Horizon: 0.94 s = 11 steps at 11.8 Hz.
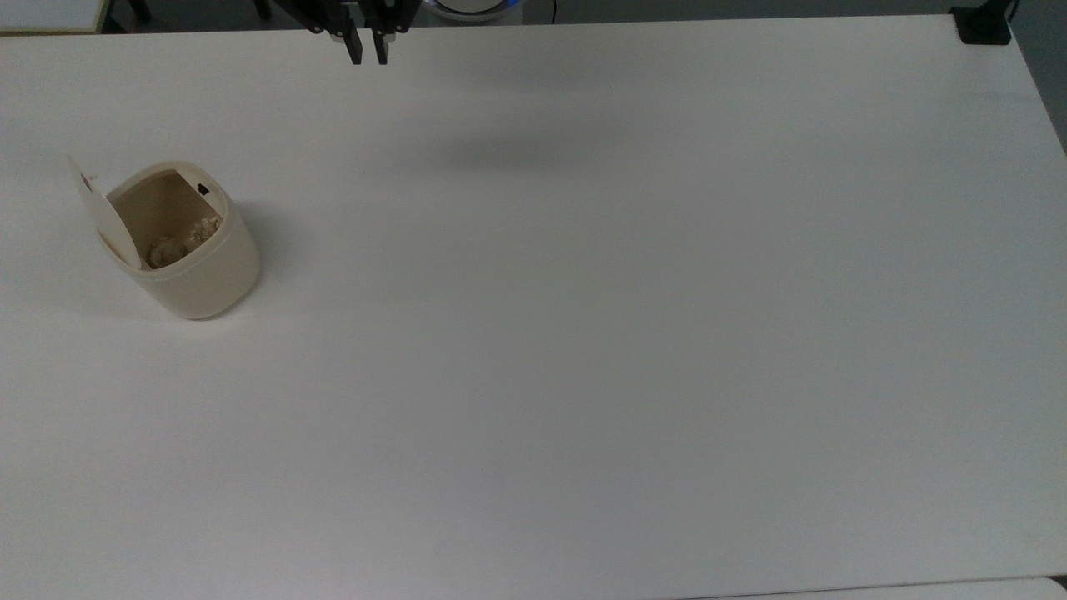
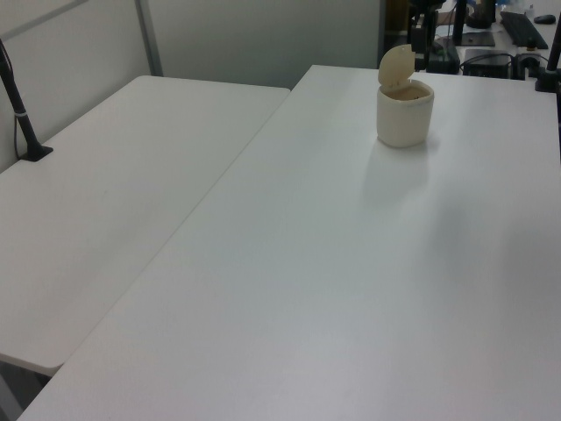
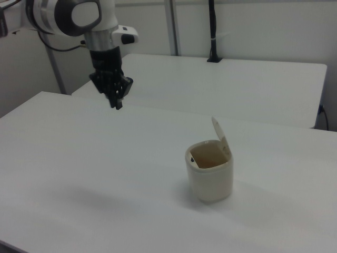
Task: Close the trash bin
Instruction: 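Move the gripper from its raised pose toward the cream trash bin, then lower the gripper beside the open lid of the bin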
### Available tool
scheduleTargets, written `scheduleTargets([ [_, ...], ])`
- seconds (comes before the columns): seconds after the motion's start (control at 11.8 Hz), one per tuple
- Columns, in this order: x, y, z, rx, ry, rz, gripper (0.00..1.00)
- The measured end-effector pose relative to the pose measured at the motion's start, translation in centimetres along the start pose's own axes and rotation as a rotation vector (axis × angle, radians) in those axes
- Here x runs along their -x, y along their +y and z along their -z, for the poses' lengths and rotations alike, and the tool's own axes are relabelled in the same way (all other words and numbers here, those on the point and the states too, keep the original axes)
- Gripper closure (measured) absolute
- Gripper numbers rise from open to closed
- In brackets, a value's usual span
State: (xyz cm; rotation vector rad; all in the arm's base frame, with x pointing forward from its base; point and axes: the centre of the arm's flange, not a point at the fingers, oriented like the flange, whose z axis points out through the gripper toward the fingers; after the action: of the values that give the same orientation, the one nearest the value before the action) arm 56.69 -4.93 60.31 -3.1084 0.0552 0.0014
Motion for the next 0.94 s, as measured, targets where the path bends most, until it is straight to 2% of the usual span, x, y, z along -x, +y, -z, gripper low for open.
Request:
scheduleTargets([
  [0.17,-0.3,2.2,0.5,0.003,0.048,-0.129,0.99],
  [0.34,-0.7,4.4,0.6,0.004,0.085,-0.269,0.99],
  [0.68,-2.5,10.8,-1.1,0.006,0.187,-0.626,0.99],
  [0.94,-4.1,14.5,-2.7,0.009,0.281,-0.753,0.99],
])
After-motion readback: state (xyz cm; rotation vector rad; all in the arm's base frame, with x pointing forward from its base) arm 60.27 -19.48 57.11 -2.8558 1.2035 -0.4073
